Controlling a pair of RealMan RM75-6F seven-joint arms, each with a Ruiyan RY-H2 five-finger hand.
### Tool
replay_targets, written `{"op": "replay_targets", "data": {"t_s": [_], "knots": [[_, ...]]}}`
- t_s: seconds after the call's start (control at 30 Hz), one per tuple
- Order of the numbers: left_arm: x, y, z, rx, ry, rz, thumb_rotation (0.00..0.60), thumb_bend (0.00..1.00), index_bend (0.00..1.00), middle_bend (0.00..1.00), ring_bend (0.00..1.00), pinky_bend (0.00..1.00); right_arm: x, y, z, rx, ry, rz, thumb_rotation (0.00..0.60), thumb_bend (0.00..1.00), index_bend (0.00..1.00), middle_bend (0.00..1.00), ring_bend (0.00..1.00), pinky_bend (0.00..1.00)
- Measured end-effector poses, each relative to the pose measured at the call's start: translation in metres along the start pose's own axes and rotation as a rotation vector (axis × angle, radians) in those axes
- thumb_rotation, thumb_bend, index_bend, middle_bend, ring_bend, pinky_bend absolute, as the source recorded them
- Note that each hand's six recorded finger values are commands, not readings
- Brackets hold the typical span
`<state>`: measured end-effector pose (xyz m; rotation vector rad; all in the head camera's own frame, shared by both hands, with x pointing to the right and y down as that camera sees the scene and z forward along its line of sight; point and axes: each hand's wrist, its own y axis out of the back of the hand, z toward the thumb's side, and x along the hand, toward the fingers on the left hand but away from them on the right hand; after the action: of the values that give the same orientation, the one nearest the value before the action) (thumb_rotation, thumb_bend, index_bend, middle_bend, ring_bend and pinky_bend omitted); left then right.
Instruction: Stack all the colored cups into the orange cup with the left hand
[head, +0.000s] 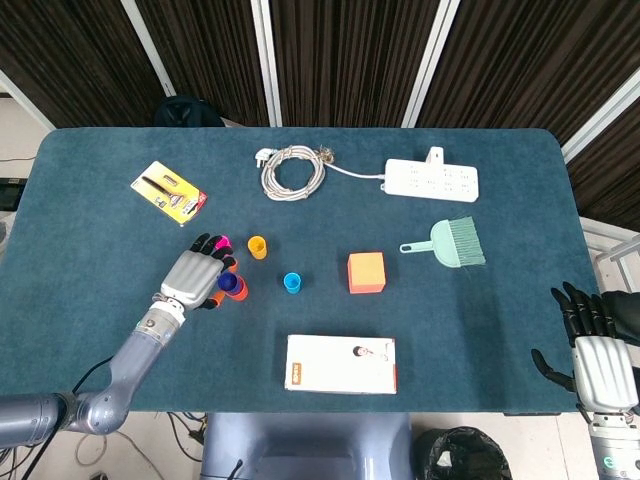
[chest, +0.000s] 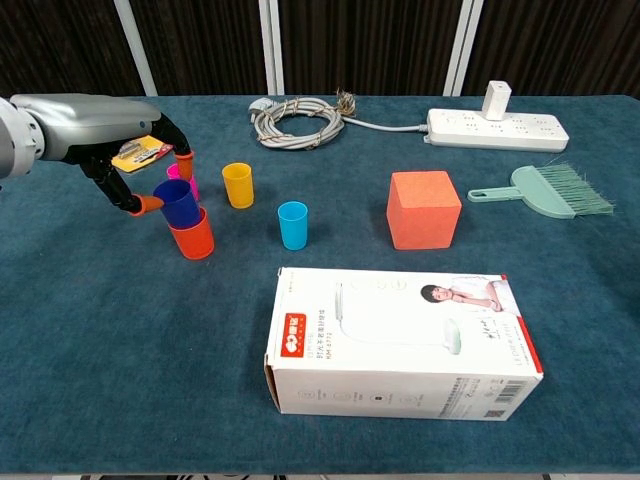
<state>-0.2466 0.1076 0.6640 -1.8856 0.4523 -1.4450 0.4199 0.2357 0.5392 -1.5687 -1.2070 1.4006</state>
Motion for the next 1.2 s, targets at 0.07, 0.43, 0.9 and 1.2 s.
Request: {"op": "replay_targets", "data": {"t_s": [0.07,0.43,0.9,1.2], "knots": [[0.000,-0.001,0.000,0.003,0.000,-0.006,0.600,0.32,0.24,0.18,0.00,0.00,0.000,0.000,0.000,0.000,0.000,0.000,0.600,0.34,0.09,0.04,0.09,0.04],[-0.002,-0.003,0.001,0.030,0.007,-0.034,0.600,0.31,0.17,0.17,0.00,0.00,0.000,0.001,0.000,-0.002,0.000,-0.003,0.600,0.34,0.09,0.04,0.09,0.04],[0.002,0.026,0.013,-0.020,-0.046,0.104,0.600,0.31,0.16,0.17,0.00,0.00,-0.002,-0.002,-0.003,-0.005,-0.008,0.000,0.600,0.34,0.09,0.04,0.09,0.04],[0.014,0.035,-0.004,0.010,0.000,0.161,0.600,0.31,0.16,0.17,0.00,0.00,-0.004,-0.006,-0.006,-0.006,-0.017,0.011,0.600,0.34,0.09,0.04,0.09,0.04]]}}
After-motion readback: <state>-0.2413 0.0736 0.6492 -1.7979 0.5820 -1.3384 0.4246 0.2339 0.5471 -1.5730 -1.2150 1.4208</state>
